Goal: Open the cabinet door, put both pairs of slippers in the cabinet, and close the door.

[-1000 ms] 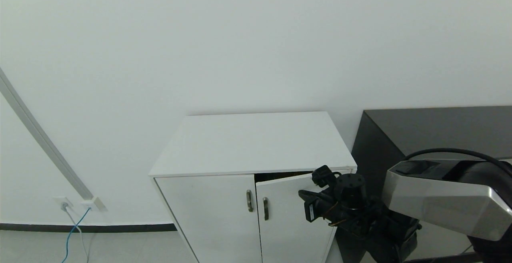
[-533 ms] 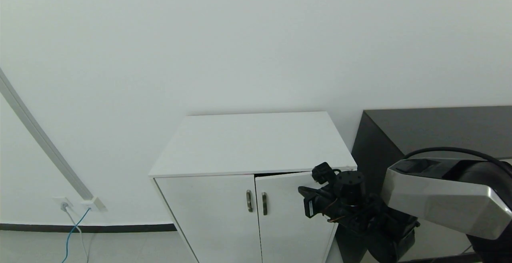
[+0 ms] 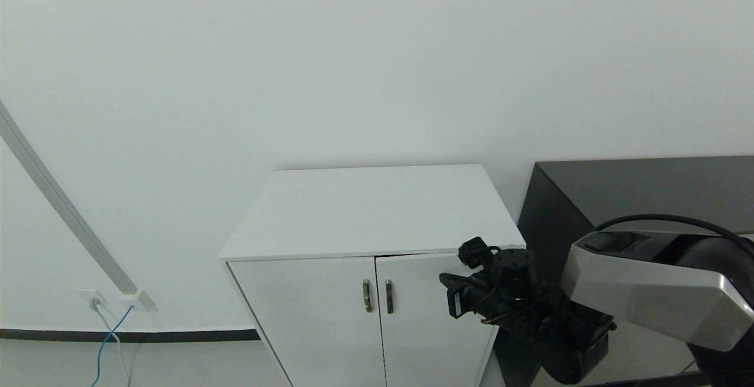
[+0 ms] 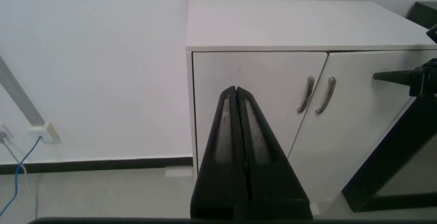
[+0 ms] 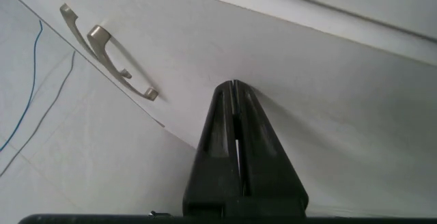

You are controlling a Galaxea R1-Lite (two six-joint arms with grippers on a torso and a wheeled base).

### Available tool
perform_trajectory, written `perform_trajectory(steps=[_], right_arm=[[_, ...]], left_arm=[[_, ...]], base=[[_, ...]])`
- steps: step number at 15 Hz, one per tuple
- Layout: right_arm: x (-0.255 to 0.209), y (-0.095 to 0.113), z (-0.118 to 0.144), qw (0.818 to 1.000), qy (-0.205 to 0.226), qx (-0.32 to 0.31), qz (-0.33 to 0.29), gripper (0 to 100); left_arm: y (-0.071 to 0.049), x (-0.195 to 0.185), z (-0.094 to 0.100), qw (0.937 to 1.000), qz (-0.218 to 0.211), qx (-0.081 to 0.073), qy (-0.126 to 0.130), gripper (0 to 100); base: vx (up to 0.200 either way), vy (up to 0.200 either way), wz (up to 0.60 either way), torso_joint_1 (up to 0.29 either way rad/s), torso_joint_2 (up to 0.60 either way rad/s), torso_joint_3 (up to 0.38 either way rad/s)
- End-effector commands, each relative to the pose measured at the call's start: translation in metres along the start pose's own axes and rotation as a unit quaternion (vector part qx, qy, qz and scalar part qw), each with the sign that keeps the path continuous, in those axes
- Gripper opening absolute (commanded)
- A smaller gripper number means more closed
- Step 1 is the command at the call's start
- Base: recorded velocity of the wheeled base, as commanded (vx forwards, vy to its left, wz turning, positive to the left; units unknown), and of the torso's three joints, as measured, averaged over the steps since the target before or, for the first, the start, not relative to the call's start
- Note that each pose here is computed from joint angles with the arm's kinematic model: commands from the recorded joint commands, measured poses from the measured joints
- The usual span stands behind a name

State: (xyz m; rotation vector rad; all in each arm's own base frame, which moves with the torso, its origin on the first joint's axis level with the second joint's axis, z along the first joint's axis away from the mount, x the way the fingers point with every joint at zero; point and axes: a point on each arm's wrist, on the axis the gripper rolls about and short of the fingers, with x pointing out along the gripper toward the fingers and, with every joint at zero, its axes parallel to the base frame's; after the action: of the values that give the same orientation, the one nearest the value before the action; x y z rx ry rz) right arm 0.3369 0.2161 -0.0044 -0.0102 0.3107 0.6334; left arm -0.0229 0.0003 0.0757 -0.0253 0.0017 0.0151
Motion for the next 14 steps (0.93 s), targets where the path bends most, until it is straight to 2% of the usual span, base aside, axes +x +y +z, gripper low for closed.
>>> perform_trajectory(steps=[1,14], right_arm=[[0.0011,-0.0010,0.0025,1.000,-0.004,0.000,-0.001,0],[0.0038,-0.0049,0.0033,1.000,-0.008,0.002,-0.004,0]], left_arm=[[0.0000,0.0001,-0.0001,1.0000,0.000,0.000,0.001,0],[0.0000,0.0001,-0.0001,1.0000,0.000,0.000,0.001,0]], base=[[0.000,0.000,0.00,0.000,0.00,0.000],[0.000,0.000,0.00,0.000,0.00,0.000]])
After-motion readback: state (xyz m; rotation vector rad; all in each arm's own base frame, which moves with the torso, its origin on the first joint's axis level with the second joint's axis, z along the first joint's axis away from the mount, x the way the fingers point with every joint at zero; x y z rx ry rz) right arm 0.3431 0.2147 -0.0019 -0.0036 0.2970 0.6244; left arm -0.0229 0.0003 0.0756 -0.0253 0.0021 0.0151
